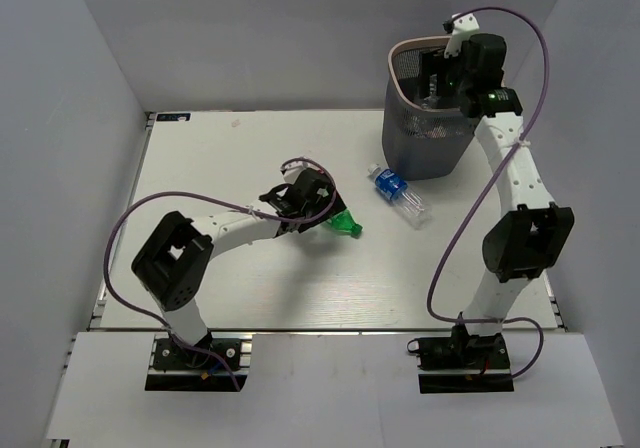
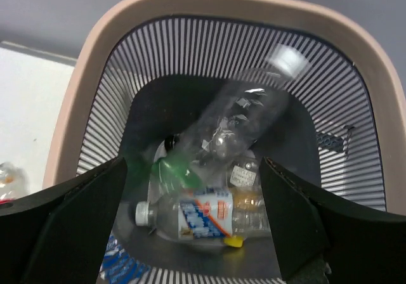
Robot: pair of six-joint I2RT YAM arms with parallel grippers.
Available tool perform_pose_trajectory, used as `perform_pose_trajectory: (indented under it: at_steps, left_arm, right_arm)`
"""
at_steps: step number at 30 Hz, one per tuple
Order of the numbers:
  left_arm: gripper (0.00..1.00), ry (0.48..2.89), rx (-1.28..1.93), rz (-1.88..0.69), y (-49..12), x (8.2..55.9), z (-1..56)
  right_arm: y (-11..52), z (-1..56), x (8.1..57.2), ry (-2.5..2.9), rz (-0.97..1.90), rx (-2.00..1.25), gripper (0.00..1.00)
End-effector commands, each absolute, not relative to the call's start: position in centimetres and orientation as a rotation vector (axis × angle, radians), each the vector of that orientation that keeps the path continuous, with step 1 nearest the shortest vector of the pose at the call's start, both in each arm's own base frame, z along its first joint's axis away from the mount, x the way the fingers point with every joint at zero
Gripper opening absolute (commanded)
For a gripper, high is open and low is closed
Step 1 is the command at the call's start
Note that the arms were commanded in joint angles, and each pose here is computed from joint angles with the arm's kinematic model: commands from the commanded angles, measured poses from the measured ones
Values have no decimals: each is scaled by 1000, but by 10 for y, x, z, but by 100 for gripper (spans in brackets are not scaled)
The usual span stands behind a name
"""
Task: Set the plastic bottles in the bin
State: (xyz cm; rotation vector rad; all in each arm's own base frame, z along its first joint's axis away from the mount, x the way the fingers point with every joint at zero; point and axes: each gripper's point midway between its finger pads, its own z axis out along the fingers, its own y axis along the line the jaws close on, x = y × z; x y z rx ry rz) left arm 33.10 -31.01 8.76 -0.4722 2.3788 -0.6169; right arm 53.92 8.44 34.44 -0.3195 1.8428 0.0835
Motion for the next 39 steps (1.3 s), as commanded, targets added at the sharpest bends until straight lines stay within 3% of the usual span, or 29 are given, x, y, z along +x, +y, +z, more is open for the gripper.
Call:
perform_pose_trajectory:
  at_steps: [1,12,15,18,21,23,25,26,28,29,32,39]
  left_arm:
    - [100,2350,-491,-593,-313,341,100]
    - [100,2417,-504,-415,-319,362,59]
    - [95,2427,-503,-401,-323,366,47]
    - [81,2449,-497,-408,-327,365,45]
    - [60,2466,-493,-409,-319,353,45]
    - [48,2440,-466,-452,-315,348,65]
    - [41,2448,-439,-463,-308,333,70]
    - [38,2436,-407,-507,-306,321,86]
    - [34,2418,-362,-544,-302,309,105]
    - [31,2402,-343,-556,-298,305,113]
    - [28,2256,-274,-680,-302,303,177]
    - [27,1809,-83,-815,-333,355,333]
  right_arm:
    - [93,413,508,1670,188,-356,90]
    - [100,366,417,1720,326,-427,90]
    - [100,355,404,1726,343,-441,90]
    - [107,340,382,1737,388,-534,88]
    - [122,323,355,1730,486,-673,75]
    - [125,305,335,1731,519,-736,59]
    - [126,278,316,1765,542,-778,48]
    - [125,273,313,1769,534,-783,48]
    - [122,236,303,1845,536,-788,55]
    - [114,227,304,1877,489,-764,74]
    - [102,184,301,1957,418,-778,87]
    - [88,135,306,2024,313,-820,90]
